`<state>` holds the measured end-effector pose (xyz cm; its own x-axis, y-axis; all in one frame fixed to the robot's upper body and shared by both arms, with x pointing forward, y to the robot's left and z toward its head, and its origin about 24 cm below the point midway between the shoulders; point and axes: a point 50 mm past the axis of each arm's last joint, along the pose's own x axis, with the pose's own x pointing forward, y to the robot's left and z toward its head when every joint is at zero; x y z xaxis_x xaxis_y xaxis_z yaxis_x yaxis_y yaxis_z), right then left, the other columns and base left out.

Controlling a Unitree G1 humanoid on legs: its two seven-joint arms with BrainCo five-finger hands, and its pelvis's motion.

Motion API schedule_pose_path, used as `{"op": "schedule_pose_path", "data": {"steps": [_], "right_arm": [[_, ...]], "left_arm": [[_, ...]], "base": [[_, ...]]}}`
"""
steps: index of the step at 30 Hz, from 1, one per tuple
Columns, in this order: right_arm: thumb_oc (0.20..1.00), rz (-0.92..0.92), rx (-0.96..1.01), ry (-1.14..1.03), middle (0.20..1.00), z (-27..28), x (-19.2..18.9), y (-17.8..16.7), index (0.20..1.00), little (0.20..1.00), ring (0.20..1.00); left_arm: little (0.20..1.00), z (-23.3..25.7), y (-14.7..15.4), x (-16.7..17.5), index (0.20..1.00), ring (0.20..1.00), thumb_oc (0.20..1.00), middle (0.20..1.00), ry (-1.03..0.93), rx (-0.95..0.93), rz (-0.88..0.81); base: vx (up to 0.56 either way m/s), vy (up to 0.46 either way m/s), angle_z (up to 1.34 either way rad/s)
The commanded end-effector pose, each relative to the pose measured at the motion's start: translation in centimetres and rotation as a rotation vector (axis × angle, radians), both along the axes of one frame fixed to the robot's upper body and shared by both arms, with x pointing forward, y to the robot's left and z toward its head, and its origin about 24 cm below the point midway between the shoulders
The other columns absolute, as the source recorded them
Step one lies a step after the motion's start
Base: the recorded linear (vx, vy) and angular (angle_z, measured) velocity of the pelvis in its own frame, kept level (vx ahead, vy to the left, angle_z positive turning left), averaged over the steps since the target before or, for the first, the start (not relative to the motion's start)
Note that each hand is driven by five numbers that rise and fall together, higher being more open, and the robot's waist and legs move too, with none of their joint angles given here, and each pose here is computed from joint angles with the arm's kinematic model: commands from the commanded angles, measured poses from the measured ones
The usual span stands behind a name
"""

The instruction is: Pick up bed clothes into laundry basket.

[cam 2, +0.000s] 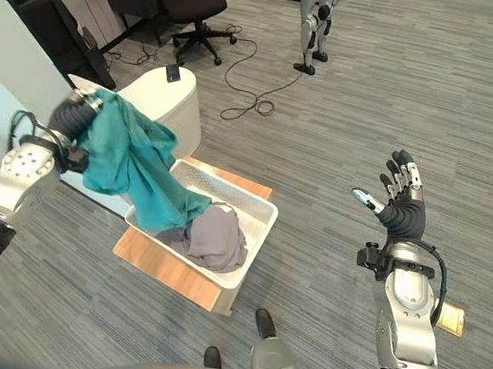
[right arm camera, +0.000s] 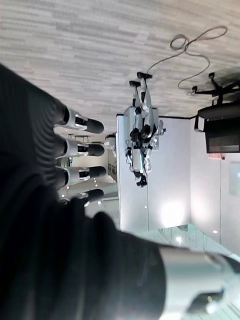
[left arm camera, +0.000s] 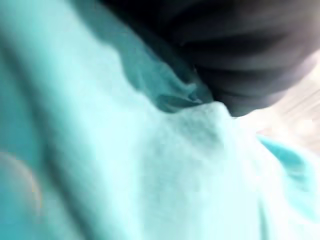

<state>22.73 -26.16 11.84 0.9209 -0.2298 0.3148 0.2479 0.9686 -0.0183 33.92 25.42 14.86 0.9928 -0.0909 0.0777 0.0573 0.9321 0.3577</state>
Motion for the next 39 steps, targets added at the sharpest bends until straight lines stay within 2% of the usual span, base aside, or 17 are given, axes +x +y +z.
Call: {"op": "schedule_pose_path", "data": {"steps": [1,8,15,16,23,29,31,34,35,39], "right_arm": [[1.000,0.032,-0.048,-0.118,1.000,2.1,-0.2,0.7,1.000,1.000,1.000],[1.000,0.071,-0.060,-0.074,1.000,1.4,-0.3,1.5,1.000,1.000,1.000],[1.000,0.084,-0.060,-0.055,1.000,1.0,-0.4,1.7,1.000,1.000,1.000],[1.000,0.086,-0.066,-0.046,1.000,0.9,-0.6,1.6,1.000,1.000,1.000],[1.000,0.079,-0.077,-0.036,1.000,0.9,-0.8,1.3,1.000,1.000,1.000],[1.000,0.084,-0.094,-0.015,1.000,0.8,-0.9,0.9,1.000,1.000,1.000],[1.000,0.106,-0.094,-0.022,1.000,1.0,-0.8,1.0,1.000,1.000,1.000],[1.000,0.115,-0.089,-0.028,1.000,1.0,-0.8,1.0,1.000,1.000,1.000],[1.000,0.121,-0.081,-0.028,1.000,0.9,-0.8,1.0,1.000,1.000,1.000],[1.000,0.145,-0.071,-0.038,1.000,1.0,-0.6,1.2,1.000,1.000,1.000]], "left_arm": [[0.200,2.1,-1.2,1.1,0.200,0.200,0.200,0.200,-0.070,0.071,-0.045],[0.200,-1.9,-5.5,2.3,0.200,0.200,0.200,0.200,0.015,-0.036,-0.071],[0.200,-3.2,-7.1,2.8,0.200,0.200,0.200,0.200,0.050,-0.069,-0.069],[1.000,-3.7,-7.1,3.2,1.000,1.000,1.000,1.000,0.090,-0.005,-0.069],[1.000,-2.7,-5.6,3.4,1.000,1.000,1.000,1.000,0.082,0.107,-0.057],[1.000,-0.4,-2.6,3.2,1.000,1.000,1.000,1.000,0.145,0.360,-0.130],[1.000,2.8,-0.4,2.5,1.000,1.000,1.000,1.000,0.125,0.493,-0.154],[1.000,4.7,0.6,1.6,1.000,1.000,1.000,1.000,0.102,0.538,-0.169],[1.000,6.4,1.5,0.3,1.000,1.000,1.000,1.000,0.088,0.583,-0.202],[1.000,7.5,2.8,-1.6,1.000,1.000,1.000,1.000,0.116,0.638,-0.231]], "base": [[0.03,0.009,0.04],[0.01,0.001,0.00],[0.00,0.000,-0.03],[0.00,0.000,-0.12],[0.01,0.001,-0.05],[0.00,-0.003,0.01],[0.00,-0.026,0.07],[-0.01,-0.023,0.08],[0.00,-0.028,0.15],[-0.03,-0.027,0.10]]}}
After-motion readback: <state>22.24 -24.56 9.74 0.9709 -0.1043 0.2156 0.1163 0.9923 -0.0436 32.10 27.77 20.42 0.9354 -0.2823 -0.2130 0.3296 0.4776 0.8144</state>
